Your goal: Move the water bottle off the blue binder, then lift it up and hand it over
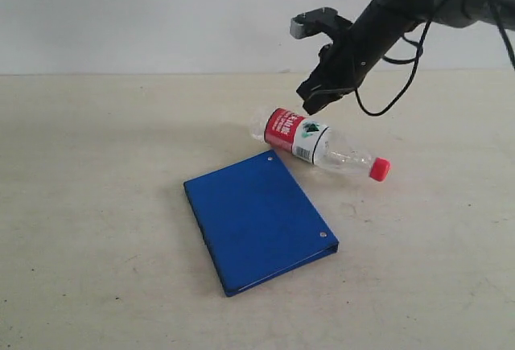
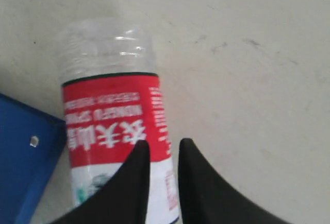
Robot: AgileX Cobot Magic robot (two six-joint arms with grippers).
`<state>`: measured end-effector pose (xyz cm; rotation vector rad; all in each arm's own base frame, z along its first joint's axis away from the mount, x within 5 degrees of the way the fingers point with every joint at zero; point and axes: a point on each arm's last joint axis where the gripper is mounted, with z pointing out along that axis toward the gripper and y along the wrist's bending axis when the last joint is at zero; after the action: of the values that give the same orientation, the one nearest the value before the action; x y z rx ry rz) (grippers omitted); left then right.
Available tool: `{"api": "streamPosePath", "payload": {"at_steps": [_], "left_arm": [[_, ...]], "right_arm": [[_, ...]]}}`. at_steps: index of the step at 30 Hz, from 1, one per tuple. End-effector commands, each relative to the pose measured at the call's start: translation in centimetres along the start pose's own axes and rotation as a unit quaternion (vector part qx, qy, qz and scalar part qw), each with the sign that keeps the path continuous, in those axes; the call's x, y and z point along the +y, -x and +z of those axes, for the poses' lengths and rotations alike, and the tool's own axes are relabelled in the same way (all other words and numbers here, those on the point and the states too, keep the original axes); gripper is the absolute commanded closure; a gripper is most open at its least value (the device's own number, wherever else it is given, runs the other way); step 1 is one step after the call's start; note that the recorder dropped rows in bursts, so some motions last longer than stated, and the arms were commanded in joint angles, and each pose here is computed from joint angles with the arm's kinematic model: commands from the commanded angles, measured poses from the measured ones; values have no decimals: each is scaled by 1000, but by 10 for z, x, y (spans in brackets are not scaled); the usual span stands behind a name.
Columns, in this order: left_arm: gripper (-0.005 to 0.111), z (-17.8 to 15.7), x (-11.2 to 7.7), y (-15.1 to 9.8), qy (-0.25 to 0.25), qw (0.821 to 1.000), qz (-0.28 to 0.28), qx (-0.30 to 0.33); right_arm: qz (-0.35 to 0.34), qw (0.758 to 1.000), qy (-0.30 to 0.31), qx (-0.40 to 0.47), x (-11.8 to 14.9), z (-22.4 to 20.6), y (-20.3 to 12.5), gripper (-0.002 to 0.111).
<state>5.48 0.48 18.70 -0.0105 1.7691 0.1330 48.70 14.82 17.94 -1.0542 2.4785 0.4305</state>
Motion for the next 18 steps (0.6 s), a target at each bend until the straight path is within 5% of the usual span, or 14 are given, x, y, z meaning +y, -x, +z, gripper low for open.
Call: {"api": "streamPosePath", "payload": {"at_steps": [1, 4, 5, 9, 13, 18], "left_arm": [[102, 0, 0, 2, -4, 1000, -3, -8], [102, 0, 0, 2, -4, 1000, -3, -8], [102, 0, 0, 2, -4, 1000, -3, -8], [102, 0, 0, 2, -4, 1000, -3, -8], [102, 0, 0, 2, -4, 1000, -3, -8], [102, 0, 0, 2, -4, 1000, -3, -8]], "right_arm": [[-35, 999, -38, -5, 7, -47, 12, 95], [-43, 999, -1, 32, 23, -74, 10, 82], [-44, 999, -6, 27, 27, -87, 12, 67], [44, 998, -34, 18, 32, -109, 15, 36], [109, 990, -77, 42, 32, -120, 4, 36], [136, 986, -40, 88, 52, -117, -29, 36]]}}
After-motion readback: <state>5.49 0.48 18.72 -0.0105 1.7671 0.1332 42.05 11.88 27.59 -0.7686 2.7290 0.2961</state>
